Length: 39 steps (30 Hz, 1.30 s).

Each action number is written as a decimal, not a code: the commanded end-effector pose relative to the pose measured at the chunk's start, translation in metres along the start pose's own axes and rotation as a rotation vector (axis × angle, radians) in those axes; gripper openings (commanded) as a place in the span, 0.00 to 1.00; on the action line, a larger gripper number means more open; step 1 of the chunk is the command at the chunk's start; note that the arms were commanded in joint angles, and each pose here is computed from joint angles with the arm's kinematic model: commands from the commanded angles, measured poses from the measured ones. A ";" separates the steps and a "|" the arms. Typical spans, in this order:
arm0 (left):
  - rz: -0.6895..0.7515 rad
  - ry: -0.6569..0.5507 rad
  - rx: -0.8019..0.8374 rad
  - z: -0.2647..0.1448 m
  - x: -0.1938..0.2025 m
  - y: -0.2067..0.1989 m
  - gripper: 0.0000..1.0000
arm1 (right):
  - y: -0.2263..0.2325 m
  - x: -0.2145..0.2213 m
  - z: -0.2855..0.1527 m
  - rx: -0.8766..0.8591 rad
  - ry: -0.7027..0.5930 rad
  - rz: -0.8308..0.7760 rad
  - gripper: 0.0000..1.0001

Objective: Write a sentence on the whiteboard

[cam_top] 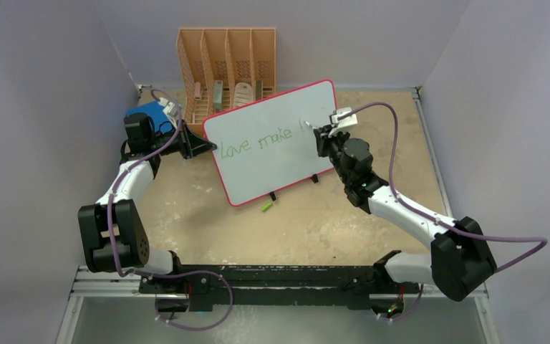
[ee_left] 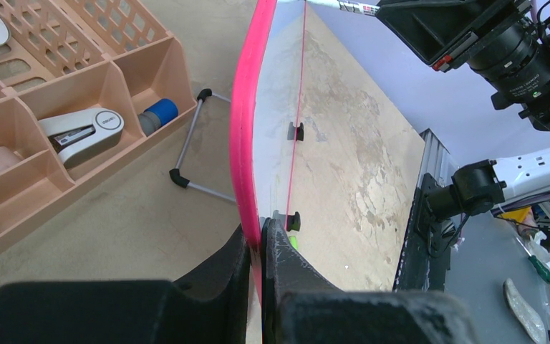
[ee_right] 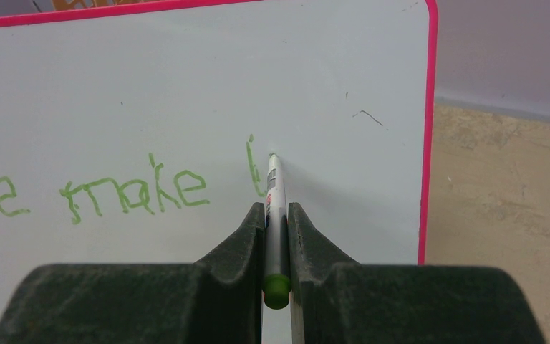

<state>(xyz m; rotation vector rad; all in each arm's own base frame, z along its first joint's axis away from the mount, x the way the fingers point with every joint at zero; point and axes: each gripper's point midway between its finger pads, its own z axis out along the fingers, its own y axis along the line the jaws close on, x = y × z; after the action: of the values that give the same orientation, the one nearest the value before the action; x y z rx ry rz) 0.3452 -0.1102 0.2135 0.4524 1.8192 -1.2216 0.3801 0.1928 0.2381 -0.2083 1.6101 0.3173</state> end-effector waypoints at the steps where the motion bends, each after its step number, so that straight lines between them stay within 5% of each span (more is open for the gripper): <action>1: 0.157 -0.038 0.006 -0.002 -0.023 -0.010 0.00 | -0.005 -0.019 -0.005 0.022 -0.048 0.018 0.00; 39: 0.160 -0.038 0.005 -0.002 -0.024 -0.010 0.00 | -0.003 -0.011 -0.002 0.013 -0.026 0.021 0.00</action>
<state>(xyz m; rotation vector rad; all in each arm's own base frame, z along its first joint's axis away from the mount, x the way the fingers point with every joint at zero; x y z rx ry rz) 0.3450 -0.1102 0.2140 0.4537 1.8180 -1.2205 0.3748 0.1898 0.2336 -0.2095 1.6376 0.3156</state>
